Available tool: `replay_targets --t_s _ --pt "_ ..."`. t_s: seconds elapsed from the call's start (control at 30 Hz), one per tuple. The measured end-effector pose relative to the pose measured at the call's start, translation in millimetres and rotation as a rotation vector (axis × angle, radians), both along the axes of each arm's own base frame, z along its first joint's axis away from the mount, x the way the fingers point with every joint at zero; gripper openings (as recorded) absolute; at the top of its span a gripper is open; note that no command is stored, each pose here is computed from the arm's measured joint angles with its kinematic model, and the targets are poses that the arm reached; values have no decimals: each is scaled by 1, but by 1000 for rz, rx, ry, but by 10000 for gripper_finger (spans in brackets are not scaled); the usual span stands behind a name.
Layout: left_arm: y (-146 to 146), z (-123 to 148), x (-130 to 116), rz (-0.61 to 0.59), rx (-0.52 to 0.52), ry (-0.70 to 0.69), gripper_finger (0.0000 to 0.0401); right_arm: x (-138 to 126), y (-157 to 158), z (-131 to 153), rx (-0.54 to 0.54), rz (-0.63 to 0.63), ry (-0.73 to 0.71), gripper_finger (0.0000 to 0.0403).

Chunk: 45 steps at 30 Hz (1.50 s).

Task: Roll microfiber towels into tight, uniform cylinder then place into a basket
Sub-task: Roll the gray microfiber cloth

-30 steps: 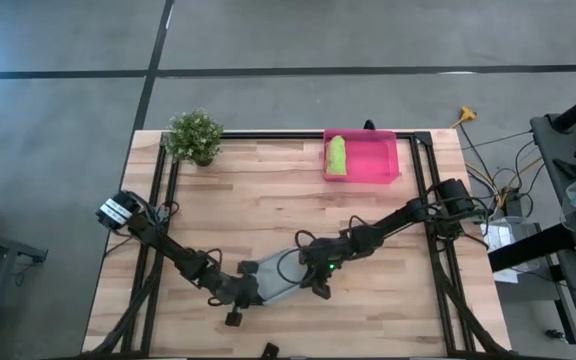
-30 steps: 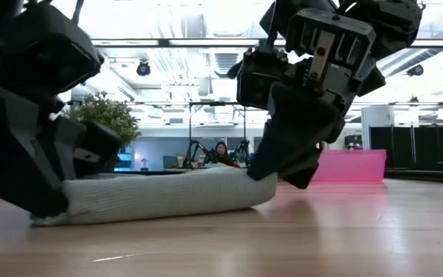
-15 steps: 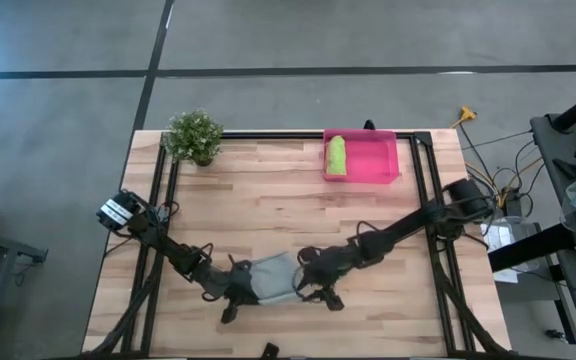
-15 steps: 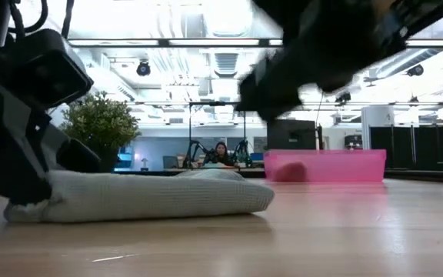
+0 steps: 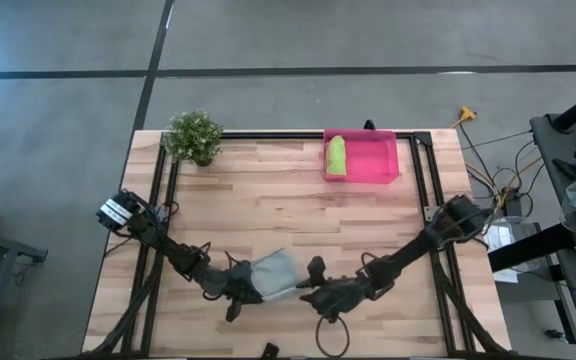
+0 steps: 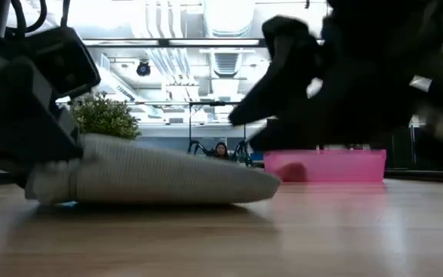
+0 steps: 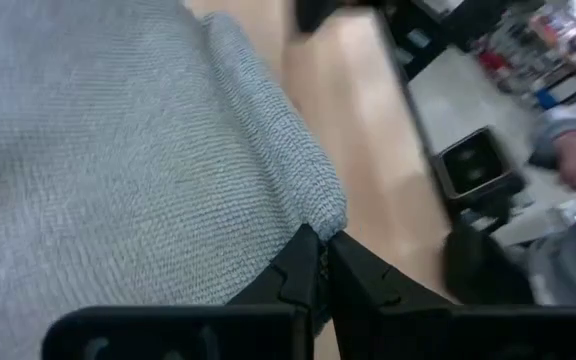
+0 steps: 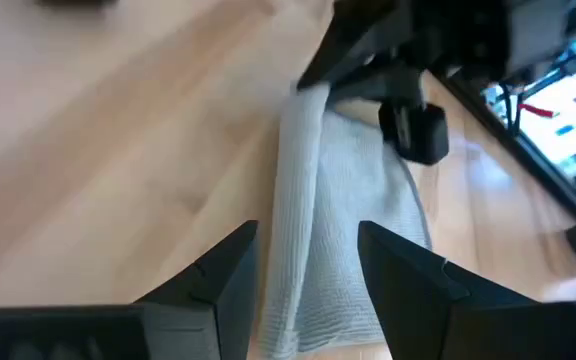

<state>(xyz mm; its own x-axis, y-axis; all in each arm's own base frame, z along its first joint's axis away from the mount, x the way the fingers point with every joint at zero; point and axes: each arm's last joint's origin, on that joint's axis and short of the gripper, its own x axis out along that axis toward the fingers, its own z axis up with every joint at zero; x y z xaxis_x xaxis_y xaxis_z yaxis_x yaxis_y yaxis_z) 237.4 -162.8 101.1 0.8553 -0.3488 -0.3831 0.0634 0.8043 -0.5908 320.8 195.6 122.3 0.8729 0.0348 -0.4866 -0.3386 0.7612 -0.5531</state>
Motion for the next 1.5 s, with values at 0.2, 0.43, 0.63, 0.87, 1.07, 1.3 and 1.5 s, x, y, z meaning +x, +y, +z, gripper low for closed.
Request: replay_targets --t_s 0.2,0.43,0.63,0.87,1.07,1.3,1.5 --pt "0 3 1 21 -13 -26 1 17 11 -21 -90 26 11 166" --pt "-3 3 0 9 -4 -26 1 38 20 -25 -181 -107 -13 155" --pt "-7 3 -3 -8 -1 -26 1 46 22 -23 -185 -98 66 137" --pt "-10 0 -4 -32 32 -34 1 52 14 -24 -97 -63 123 100" --pt "-13 -7 -9 -86 87 7 1 58 7 -24 8 31 191 50" --pt "-14 -12 -13 -169 225 20 1 78 -5 -6 193 125 383 11" --pt "-17 -6 -17 -273 374 -60 24 93 -30 -3 494 118 525 10"
